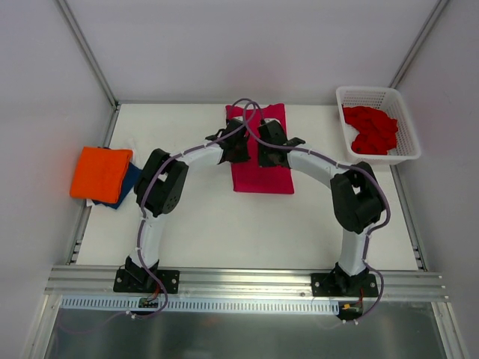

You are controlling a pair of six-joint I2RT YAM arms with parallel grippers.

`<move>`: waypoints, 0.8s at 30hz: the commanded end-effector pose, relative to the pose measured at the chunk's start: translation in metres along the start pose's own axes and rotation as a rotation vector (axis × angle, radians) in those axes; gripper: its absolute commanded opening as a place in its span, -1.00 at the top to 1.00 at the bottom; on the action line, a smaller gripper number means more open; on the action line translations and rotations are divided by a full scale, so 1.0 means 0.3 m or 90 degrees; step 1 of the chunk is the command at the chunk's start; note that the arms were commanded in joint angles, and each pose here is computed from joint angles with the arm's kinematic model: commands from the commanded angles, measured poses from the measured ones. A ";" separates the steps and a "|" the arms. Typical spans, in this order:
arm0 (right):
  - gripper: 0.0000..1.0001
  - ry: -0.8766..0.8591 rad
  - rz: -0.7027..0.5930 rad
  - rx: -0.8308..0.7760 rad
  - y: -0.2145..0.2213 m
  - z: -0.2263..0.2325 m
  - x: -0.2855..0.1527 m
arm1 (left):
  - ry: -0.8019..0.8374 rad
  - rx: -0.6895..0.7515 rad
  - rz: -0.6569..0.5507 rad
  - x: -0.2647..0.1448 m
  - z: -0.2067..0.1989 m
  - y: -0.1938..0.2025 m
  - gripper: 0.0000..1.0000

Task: Fold and stack the t-shirts
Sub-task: Fold the tshirt

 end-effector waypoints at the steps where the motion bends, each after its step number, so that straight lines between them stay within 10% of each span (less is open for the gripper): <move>1: 0.99 -0.051 -0.027 0.023 -0.047 0.073 0.007 | -0.017 -0.016 -0.016 0.013 0.020 -0.068 1.00; 24: 0.99 -0.151 0.066 0.045 0.352 0.332 -0.024 | -0.085 -0.050 0.024 0.022 0.146 -0.005 1.00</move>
Point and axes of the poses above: each gripper's point midway between its finger pads, its own x axis out along the fingers, its own z axis along the line the jaws close on, y = z × x, the point moved 2 cm from there along -x, back along the fingers, and after that the axes turned 9 degrees about -x, right-handed, at the moved point
